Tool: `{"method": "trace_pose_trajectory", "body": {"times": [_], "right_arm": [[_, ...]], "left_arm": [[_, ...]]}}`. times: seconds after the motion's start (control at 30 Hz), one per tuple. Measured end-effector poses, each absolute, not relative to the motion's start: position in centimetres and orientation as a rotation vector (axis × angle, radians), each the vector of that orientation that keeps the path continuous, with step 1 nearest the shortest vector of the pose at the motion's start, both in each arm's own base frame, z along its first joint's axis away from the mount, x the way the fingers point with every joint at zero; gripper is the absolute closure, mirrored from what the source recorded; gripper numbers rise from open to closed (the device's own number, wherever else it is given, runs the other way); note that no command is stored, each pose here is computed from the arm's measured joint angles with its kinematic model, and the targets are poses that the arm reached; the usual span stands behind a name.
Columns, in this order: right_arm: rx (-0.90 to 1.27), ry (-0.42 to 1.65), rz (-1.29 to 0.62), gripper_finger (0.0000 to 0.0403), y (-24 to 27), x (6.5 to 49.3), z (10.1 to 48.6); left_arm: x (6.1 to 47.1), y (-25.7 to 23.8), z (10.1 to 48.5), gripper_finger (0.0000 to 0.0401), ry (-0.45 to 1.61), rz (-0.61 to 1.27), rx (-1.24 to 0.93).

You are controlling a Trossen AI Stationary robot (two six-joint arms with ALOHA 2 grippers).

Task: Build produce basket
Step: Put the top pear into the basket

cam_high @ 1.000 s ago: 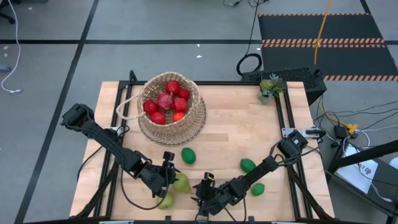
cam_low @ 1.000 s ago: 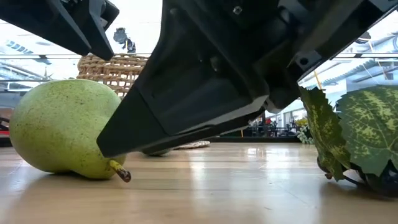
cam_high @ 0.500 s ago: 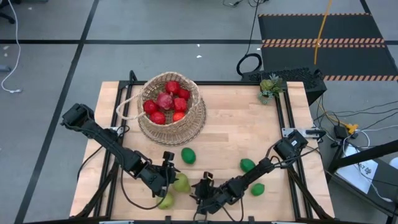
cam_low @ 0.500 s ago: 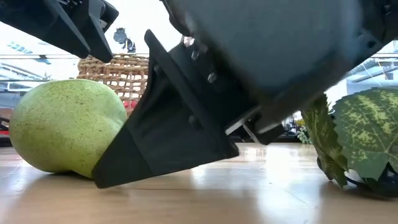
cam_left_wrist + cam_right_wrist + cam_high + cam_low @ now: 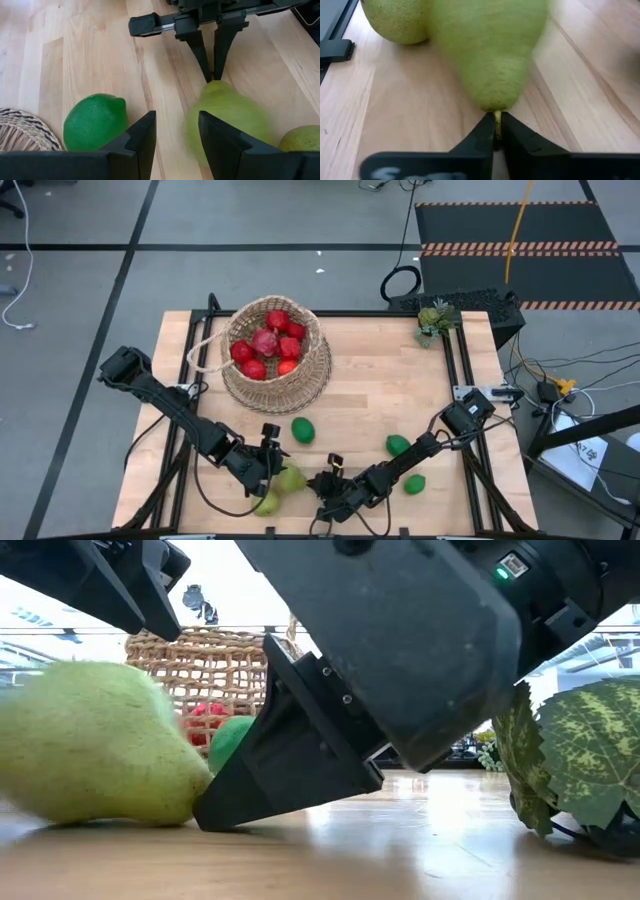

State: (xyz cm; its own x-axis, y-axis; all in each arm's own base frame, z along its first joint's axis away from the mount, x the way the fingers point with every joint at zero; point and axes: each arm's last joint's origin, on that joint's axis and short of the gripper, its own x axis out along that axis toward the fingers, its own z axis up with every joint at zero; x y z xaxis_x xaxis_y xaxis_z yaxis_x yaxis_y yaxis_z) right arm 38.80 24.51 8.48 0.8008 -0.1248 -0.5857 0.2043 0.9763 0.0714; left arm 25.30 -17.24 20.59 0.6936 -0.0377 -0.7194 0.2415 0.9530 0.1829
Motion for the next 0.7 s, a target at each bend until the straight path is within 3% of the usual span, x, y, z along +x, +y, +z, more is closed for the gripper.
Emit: {"method": "trace_pose_trajectory", "body": {"times": [0.3, 0.7], "right_arm": [[0.108, 0.626, -0.153, 0.0391, 24.4, 38.6, 9.8], [-0.027, 0.630, -0.151, 0.0397, 23.1, 37.1, 16.9]], "left_arm": [[25.3, -17.3, 20.6, 0.0252, 0.791, -0.156, 0.268], [23.9, -16.4, 24.1, 0.0252, 0.655, -0.075, 0.251]]}}
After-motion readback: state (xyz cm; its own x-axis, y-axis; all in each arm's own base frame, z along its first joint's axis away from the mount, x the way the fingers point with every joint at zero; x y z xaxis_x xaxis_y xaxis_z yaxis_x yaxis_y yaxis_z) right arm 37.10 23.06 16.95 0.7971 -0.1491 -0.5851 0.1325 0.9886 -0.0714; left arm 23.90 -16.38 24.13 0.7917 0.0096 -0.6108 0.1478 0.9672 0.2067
